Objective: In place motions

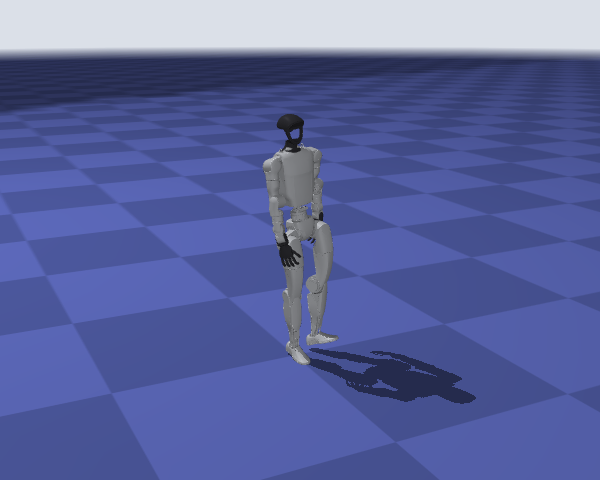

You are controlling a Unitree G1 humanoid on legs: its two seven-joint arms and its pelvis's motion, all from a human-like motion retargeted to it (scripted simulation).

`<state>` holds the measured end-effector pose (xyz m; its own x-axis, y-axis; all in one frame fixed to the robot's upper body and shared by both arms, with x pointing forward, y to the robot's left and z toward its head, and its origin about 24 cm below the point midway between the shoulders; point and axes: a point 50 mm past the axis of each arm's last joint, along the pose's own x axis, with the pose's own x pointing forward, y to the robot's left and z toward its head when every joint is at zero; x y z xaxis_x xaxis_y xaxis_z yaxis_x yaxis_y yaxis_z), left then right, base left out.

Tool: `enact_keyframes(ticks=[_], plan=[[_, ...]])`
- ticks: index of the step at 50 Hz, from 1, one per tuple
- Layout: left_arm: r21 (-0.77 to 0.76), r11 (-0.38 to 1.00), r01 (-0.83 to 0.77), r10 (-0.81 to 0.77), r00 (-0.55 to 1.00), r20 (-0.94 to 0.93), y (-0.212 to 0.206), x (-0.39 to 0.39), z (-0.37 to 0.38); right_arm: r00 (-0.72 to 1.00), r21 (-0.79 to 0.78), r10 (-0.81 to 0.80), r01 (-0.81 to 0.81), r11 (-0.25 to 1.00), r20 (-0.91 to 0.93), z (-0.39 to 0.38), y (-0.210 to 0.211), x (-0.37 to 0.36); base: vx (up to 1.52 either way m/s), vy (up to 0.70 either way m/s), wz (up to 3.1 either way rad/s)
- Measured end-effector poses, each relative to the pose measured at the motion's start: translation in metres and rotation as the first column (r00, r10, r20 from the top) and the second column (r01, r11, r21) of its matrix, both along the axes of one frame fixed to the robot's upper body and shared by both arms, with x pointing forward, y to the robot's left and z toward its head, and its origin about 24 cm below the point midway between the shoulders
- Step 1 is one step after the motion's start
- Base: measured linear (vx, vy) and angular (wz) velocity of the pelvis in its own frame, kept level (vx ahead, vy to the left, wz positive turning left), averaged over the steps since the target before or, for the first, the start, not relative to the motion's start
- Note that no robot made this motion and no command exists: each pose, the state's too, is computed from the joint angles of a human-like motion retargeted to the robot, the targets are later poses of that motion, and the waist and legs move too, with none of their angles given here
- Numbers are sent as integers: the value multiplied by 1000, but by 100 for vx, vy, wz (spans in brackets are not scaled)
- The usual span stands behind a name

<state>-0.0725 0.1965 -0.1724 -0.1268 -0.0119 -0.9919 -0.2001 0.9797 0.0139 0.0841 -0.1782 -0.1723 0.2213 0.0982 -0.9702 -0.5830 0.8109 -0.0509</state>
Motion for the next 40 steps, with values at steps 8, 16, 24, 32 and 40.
enact_keyframes(ticks=[8, 16, 24, 32, 40], plan=[[-2, 999, -35, 35, 999, 11, -6, 1, -1, 1000, 2, 17, -17, 1000, 18, 1, 1, 6, 7, 8, -8], [-11, 999, 30, -30, 1000, -1, -14, 9, -3, 997, -16, -59, 58, 998, -46, -3, -12, -28, 9, 11, 5], [25, 991, 131, -133, 979, 158, -10, 59, -8, 986, -82, -110, 100, 992, -127, -3, -35, -74, 6, 10, -13], [30, 998, 53, -61, 884, 463, -14, 158, 0, 961, -180, -192, 156, 971, -198, 4, -60, -118, -7, 8, 7], [69, 998, 13, -57, 731, 680, -6, 246, 30, 906, -289, -315, 233, 929, -282, 15, -80, -158, -6, 5, 24]])
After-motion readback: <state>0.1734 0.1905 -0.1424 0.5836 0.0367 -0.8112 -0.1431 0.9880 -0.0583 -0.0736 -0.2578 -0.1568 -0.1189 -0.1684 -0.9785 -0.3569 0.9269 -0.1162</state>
